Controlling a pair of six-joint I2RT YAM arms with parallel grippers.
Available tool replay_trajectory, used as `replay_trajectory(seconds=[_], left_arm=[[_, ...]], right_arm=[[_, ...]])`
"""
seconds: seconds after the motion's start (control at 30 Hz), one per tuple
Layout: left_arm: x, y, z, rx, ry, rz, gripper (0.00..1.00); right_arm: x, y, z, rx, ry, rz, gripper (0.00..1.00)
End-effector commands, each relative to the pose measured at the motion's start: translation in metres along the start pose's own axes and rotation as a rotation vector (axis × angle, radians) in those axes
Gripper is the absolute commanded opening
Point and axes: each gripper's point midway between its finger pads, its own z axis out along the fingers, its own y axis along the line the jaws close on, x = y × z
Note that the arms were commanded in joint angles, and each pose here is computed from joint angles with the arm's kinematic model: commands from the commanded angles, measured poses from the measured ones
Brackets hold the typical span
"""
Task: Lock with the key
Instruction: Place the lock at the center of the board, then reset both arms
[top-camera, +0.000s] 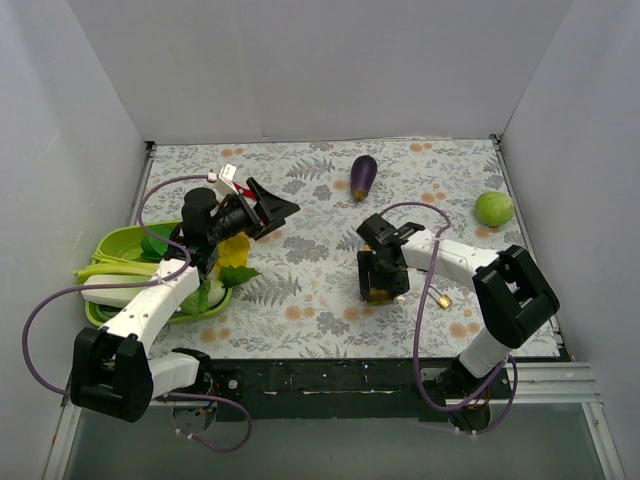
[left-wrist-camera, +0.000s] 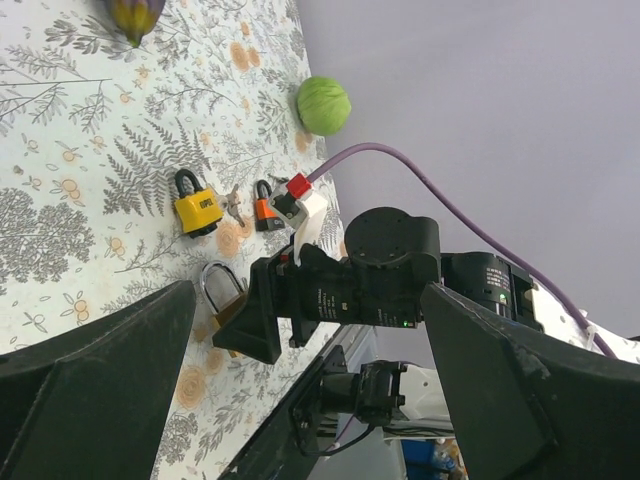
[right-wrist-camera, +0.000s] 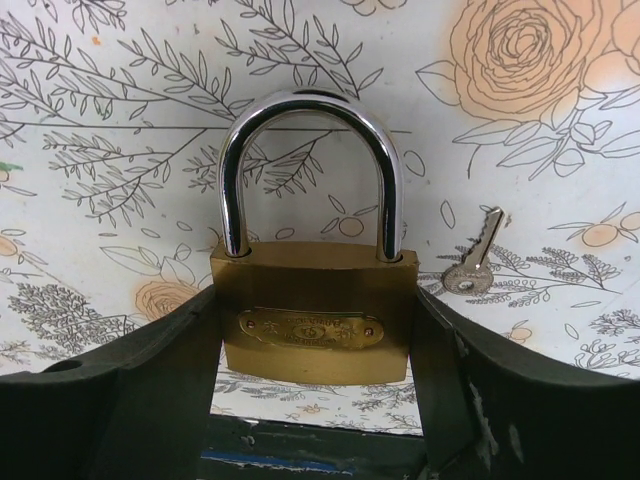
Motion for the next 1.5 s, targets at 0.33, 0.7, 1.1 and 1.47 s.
replay_trajectory(seconds=[0.33, 0.7, 1.1, 1.47], left_arm=[[0.0, 0.006, -0.021, 0.003, -0.008, -0.019, 0.98], [-0.006, 0.01, -0.019, -0.026, -0.002, 0.007, 0.98], [-0.008, 0.001, -0.023, -0.032, 0.012, 0.032, 0.98], [-0.014, -0.003, -0.02, -0.091, 0.199, 0.28, 0.98]], right_arm=[[-0.028, 0.007, 0.004, 0.032, -0.053, 0.04, 0.25], [-0.029, 0.006, 0.002, 0.041, -0.059, 0.042, 0.65], [-0.026, 0.002, -0.009, 0.039, -0.079, 0.052, 0.92], [-0.07, 0.031, -0.078, -0.179, -0.31, -0.134, 0.96]])
